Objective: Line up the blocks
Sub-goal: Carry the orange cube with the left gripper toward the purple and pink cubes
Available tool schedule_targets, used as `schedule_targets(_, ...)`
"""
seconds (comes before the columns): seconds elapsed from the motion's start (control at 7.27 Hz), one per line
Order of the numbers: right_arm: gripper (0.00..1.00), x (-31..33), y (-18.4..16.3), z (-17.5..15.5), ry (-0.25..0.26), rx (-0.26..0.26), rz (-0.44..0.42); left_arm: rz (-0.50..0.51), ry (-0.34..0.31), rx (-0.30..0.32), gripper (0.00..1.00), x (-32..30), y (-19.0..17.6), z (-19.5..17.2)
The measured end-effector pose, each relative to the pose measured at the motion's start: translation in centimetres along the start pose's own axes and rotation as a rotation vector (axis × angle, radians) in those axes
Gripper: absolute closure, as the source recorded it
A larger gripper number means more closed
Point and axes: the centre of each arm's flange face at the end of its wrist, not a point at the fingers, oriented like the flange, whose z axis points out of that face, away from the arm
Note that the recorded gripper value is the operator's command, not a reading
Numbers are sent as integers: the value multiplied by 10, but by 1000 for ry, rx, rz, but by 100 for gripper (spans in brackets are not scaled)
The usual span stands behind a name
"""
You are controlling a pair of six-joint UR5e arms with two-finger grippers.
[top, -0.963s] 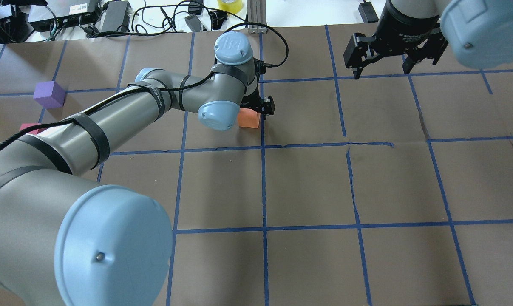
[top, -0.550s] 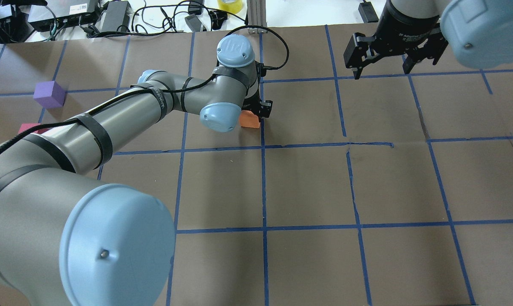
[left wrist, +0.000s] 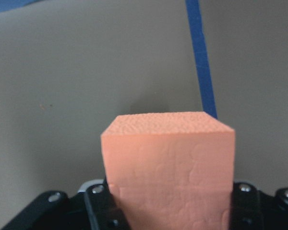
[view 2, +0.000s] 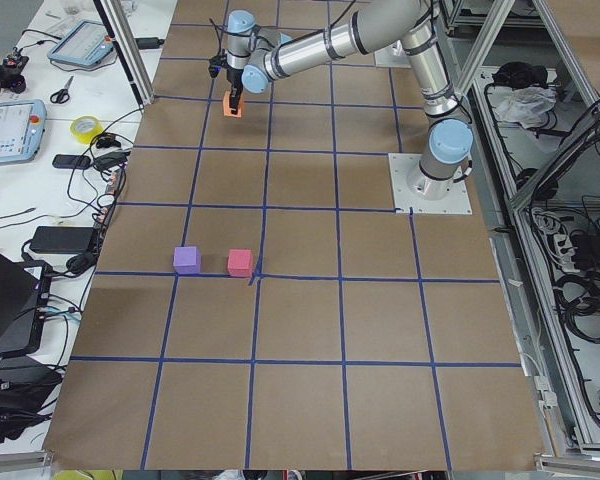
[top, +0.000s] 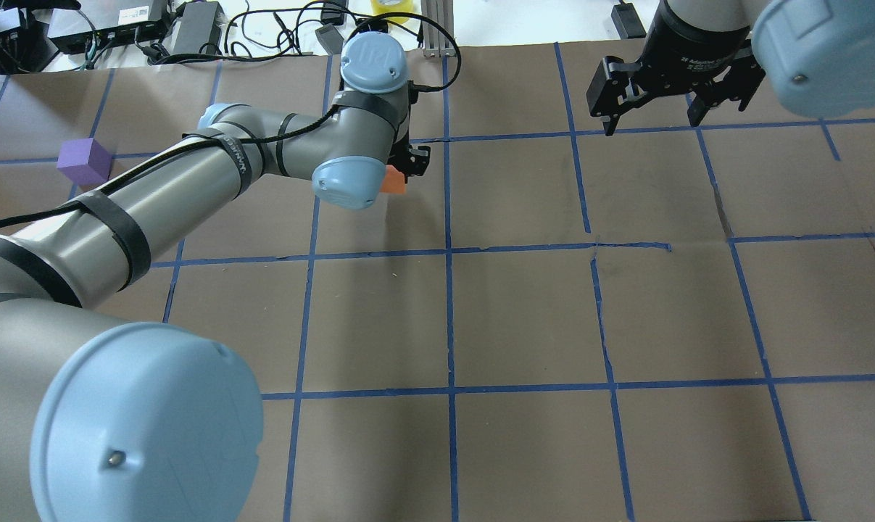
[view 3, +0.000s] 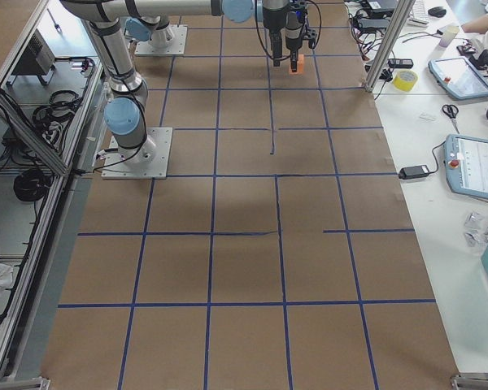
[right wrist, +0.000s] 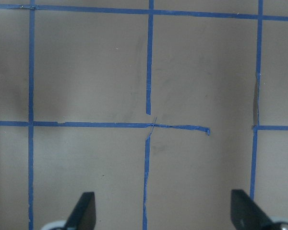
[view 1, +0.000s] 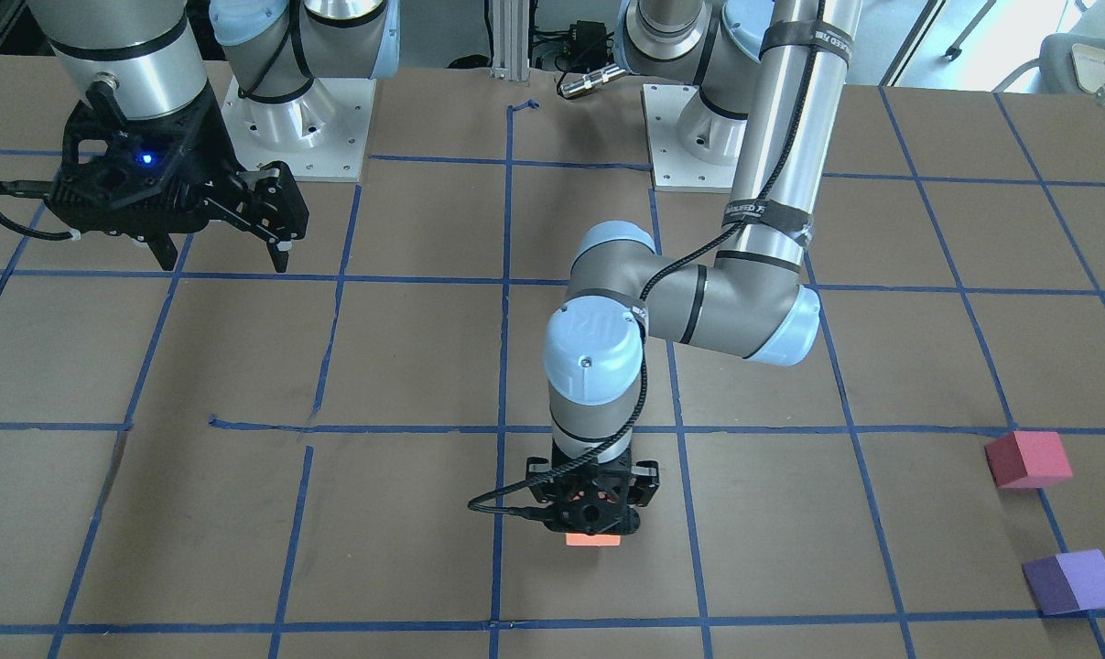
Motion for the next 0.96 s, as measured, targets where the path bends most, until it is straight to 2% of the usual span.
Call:
schedule_targets(0.41,0,0,0,0,0,1,0,-171,-59,-36,100,-158,-14,-3)
schedule_targets(0.96,0,0,0,0,0,1,2,-174,-71,-147,100,-366,4,-7)
